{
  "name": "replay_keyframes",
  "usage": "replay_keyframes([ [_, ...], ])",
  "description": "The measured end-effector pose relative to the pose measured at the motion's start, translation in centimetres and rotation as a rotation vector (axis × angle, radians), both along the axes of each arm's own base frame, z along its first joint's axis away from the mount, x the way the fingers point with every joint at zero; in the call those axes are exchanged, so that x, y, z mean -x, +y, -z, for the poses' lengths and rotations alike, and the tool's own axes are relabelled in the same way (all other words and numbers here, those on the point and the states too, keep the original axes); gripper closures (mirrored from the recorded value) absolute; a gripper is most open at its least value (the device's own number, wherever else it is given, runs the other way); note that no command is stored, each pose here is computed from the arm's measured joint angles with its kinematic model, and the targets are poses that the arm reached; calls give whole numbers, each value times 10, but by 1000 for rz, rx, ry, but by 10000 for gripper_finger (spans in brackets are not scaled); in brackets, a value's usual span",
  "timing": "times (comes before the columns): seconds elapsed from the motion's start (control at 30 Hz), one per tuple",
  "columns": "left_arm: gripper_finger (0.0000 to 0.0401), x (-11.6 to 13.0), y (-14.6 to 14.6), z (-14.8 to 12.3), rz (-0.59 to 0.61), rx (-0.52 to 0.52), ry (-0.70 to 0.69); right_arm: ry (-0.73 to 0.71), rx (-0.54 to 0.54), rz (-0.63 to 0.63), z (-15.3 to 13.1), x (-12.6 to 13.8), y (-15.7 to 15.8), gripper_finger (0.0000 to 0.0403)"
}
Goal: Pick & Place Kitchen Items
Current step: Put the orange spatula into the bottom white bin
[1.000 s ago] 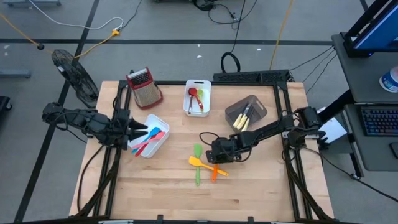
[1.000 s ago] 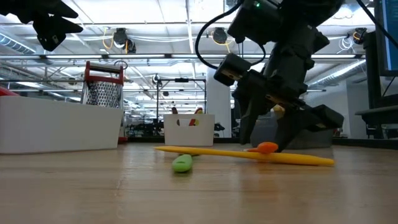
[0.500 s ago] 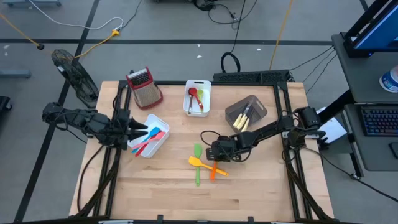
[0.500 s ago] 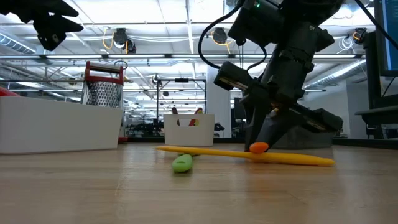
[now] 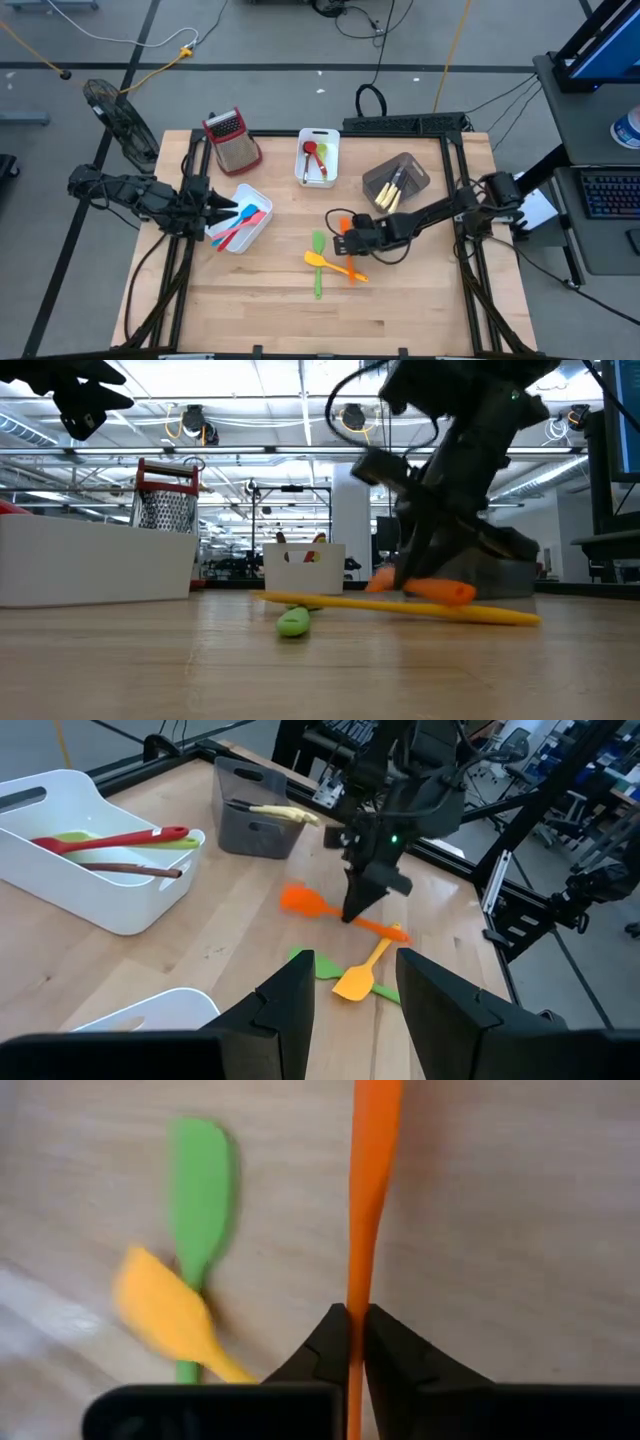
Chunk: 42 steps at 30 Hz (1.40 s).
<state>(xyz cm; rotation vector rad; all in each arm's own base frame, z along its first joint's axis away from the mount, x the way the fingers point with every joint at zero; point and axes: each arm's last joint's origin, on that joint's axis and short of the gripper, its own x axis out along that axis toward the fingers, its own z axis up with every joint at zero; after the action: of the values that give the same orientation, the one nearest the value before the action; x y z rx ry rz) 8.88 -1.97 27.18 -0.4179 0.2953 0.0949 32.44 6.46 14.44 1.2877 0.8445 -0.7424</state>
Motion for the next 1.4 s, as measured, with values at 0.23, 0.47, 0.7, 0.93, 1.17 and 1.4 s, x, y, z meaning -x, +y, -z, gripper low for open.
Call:
replay_keyframes([
  [0.23, 254, 0, -2, 0, 28, 78, -1, -203, 68, -9, -45, 4, 0, 395],
  [0.47, 254, -6, -5, -6, 50, 208, -48, -507, 161, -51, -87, -4, -8, 395],
  [0.7, 254, -31, -17, -22, 175, 236, -196, -800, 247, -89, -116, -17, -25, 395],
  [0.93, 254, -73, -31, -18, 177, 271, -222, -957, 298, -112, -131, -21, -40, 395],
  [1.17, 254, -115, -41, -5, 69, 381, -269, -990, 296, -155, -134, -22, -42, 395],
  [1.4, 253, -145, -42, 10, 18, 497, -321, -1003, 274, -208, -135, -22, -41, 395],
])
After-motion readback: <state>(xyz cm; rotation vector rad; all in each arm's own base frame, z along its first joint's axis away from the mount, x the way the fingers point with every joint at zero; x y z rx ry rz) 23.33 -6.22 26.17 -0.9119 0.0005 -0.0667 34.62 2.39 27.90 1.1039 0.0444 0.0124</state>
